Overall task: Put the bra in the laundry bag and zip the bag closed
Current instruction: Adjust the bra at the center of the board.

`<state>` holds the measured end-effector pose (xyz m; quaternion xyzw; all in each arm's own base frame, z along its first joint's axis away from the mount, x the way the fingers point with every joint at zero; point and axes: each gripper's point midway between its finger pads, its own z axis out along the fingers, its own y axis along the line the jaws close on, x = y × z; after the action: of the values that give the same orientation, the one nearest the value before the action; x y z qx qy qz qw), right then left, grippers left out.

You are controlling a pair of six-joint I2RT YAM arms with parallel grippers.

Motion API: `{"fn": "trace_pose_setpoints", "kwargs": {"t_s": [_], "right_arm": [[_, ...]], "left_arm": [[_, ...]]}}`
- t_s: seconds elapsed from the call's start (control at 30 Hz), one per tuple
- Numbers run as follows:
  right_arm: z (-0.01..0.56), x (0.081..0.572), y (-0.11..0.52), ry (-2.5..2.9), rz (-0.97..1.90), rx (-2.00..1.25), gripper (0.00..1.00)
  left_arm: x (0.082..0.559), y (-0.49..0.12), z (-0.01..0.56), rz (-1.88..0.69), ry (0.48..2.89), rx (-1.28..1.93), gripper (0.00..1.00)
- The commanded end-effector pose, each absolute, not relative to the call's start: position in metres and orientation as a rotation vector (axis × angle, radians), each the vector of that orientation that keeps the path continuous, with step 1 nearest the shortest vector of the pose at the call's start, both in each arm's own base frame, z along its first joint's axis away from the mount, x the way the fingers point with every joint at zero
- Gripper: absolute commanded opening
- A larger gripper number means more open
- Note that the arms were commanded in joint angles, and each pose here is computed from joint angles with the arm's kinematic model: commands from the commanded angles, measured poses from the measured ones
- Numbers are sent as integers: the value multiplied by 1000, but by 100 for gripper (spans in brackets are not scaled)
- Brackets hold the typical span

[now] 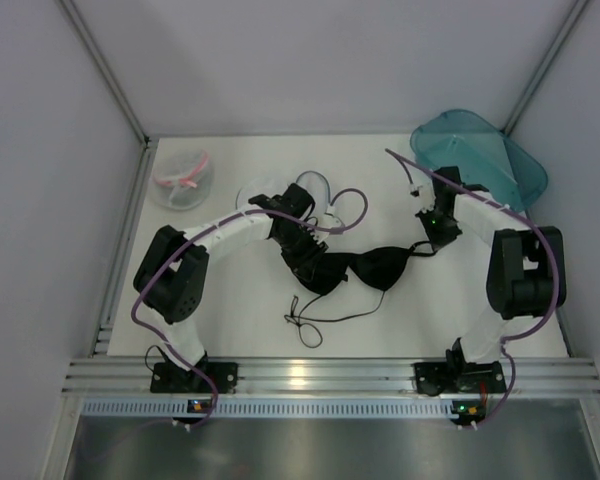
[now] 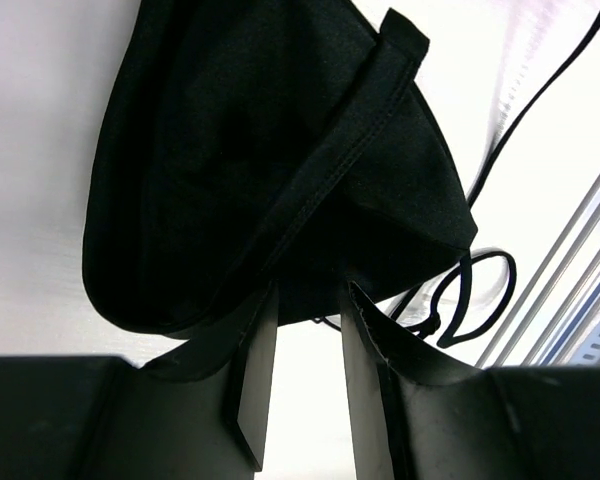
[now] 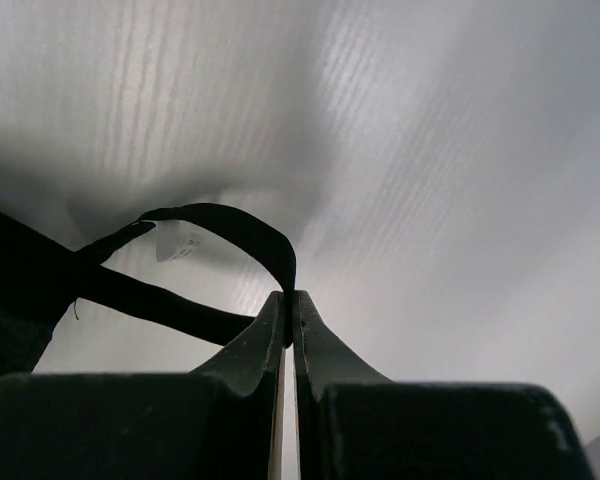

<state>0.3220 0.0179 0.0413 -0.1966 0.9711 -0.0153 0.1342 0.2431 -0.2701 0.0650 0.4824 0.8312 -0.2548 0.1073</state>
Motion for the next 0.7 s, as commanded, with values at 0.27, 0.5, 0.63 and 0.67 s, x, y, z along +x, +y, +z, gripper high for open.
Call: {"fn": "trace_pose_setpoints", "kwargs": {"t_s": [0.27, 0.5, 0.63, 0.67], "right_arm": [[77, 317, 18, 2735, -76, -159, 30], [100, 332, 21, 2615, -55, -460, 74], [118, 357, 49, 2518, 132, -773, 73], [119, 360, 51, 2510, 153, -824, 74]], "left_arm": [[251, -276, 66, -744, 2424, 1389, 37], [251, -277, 68, -748, 2410, 1399, 37], [252, -279, 72, -762, 2393, 1398, 37], [252, -279, 73, -763, 2387, 1403, 37]]}}
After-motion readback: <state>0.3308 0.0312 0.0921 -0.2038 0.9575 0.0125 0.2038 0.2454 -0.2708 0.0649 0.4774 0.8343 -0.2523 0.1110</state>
